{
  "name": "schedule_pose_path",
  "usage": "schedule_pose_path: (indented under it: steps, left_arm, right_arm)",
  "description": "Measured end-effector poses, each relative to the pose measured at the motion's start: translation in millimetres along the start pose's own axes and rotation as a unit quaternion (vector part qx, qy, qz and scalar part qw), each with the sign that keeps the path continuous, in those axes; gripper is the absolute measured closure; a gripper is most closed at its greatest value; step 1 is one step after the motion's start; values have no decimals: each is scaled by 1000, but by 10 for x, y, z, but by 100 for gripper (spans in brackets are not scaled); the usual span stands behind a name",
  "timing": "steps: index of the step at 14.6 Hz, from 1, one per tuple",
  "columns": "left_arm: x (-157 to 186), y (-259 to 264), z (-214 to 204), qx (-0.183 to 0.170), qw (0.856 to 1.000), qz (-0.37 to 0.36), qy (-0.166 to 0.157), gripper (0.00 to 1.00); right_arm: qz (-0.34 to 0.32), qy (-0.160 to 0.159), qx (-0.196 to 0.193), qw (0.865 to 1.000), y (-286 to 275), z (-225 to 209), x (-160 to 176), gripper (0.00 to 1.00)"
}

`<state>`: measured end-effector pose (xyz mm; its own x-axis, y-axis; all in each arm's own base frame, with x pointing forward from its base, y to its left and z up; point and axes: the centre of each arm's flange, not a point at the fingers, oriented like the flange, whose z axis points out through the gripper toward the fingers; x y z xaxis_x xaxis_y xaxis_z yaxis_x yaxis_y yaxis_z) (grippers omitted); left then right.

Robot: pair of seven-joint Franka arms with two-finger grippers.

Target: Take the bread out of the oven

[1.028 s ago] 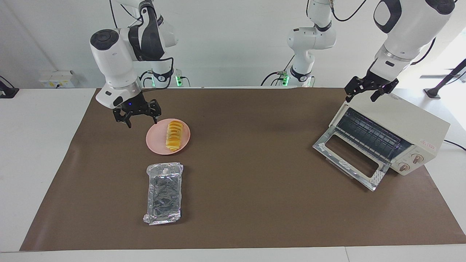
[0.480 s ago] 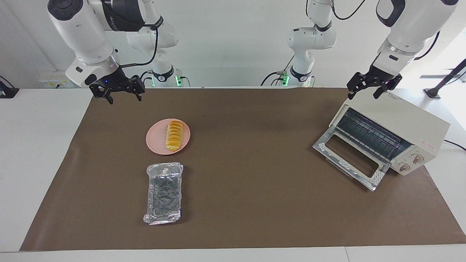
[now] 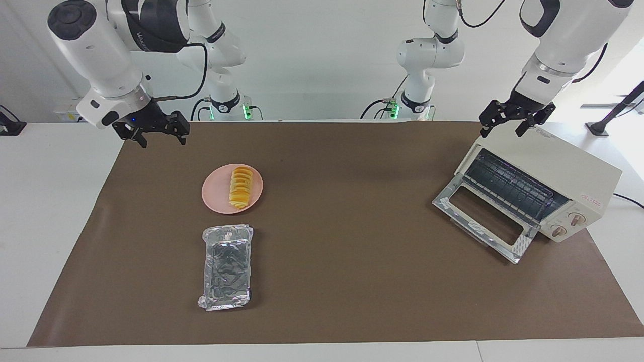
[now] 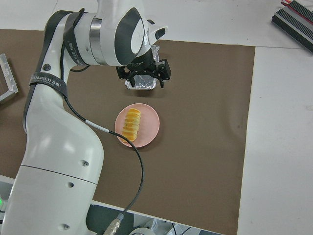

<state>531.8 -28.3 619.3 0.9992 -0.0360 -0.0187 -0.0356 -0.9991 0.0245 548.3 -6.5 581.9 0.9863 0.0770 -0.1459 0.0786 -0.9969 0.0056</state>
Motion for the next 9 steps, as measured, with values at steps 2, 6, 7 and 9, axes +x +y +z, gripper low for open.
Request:
schedule_pose_path:
  steps: [2, 6, 7, 9]
  left_arm:
    - [-2, -1, 1, 0, 1000, 0, -1, 0]
    - [-2, -10, 1, 0, 1000, -1, -1, 0]
    - [-2, -11, 1, 0, 1000, -1, -1, 0]
    - [-2, -14, 1, 0, 1000, -1, -1, 0]
  right_arm:
    - [-1, 1, 0, 1000, -14, -39, -6, 0]
    - [-1, 11, -1, 1000, -15, -154, -16, 0]
    - [-1, 12, -1, 1000, -15, -163, -16, 0]
    - [-2, 13, -1, 1000, -27, -169, -16, 0]
